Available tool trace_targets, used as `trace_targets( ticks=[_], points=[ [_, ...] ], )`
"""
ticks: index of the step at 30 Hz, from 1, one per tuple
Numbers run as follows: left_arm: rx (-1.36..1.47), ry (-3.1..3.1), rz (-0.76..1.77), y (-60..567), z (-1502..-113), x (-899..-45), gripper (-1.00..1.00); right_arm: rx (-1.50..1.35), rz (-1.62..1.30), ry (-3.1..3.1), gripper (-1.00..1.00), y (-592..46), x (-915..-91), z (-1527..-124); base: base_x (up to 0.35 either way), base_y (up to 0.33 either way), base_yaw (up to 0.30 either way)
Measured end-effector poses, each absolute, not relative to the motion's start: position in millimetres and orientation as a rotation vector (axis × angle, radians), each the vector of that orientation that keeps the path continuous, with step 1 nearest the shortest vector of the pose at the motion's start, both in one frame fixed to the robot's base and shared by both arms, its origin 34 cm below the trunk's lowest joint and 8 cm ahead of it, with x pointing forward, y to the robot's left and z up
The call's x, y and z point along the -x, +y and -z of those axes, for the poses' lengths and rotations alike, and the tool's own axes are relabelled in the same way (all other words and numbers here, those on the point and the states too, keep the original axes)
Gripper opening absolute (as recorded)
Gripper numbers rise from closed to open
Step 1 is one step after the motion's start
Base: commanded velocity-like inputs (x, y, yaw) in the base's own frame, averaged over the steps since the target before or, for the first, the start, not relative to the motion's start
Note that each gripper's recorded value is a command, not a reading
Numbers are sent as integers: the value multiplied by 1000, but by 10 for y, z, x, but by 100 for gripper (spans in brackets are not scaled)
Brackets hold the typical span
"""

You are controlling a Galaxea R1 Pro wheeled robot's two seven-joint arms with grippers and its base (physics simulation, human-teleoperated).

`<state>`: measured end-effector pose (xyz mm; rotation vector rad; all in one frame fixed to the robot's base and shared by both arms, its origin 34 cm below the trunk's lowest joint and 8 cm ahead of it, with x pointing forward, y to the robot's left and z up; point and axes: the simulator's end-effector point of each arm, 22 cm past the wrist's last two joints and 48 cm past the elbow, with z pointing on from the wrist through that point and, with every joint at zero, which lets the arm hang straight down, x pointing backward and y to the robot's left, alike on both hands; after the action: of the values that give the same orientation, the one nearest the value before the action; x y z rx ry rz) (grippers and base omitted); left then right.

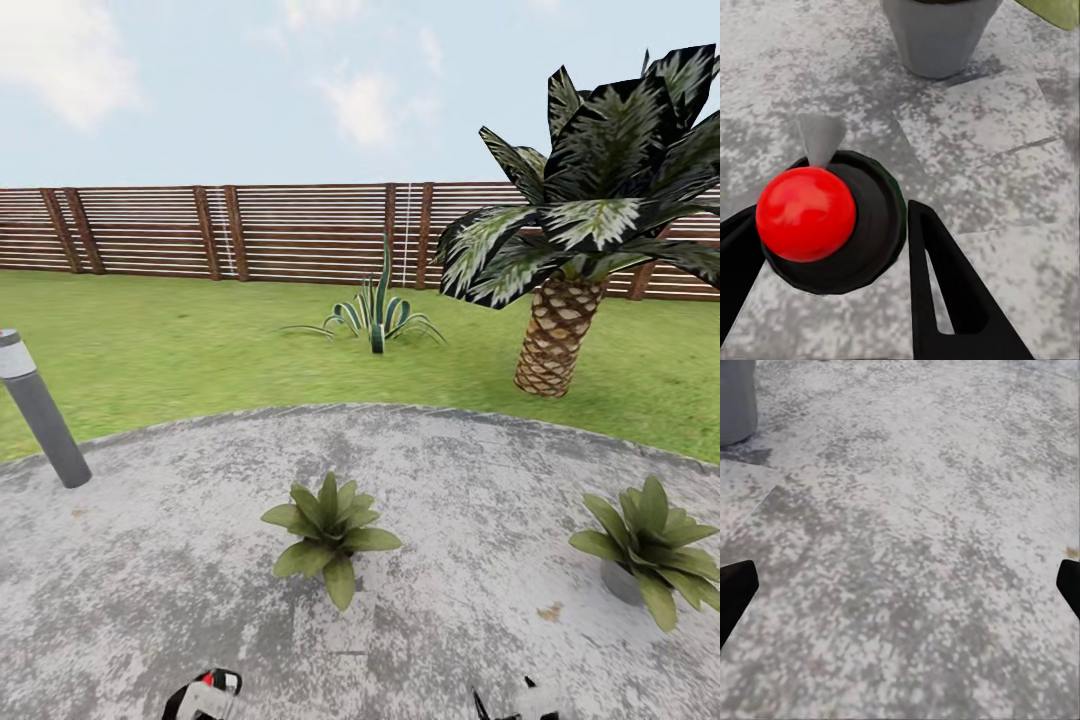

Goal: Pick up the pesticide atomizer in the garden and spray insectifuge to fully cover both potted plants in the garden.

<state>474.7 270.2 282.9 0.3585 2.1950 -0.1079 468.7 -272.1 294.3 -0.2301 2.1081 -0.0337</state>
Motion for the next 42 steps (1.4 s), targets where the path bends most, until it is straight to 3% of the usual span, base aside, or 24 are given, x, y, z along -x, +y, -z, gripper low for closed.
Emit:
trace_targets(
  ticks=[10,16,22,42],
  points=[
    [-979,2155,389,2068,-3057,-5087,-100,971,-152,1919,100,-1819,-4896,-3153,0,0,0],
    [-1055,2133,442,1785,-3112,-5116,-100,961,-183,1884,100,-1574,-5123,-3322,0,0,0],
    [-1018,2140,412,1984,-3064,-5055,-100,935,-189,1860,100,-1500,-5135,-3360,0,0,0],
    [-1250,2066,555,1243,-3333,-5243,-100,974,-204,1829,100,-1366,-5377,-3590,0,0,0]
  ],
)
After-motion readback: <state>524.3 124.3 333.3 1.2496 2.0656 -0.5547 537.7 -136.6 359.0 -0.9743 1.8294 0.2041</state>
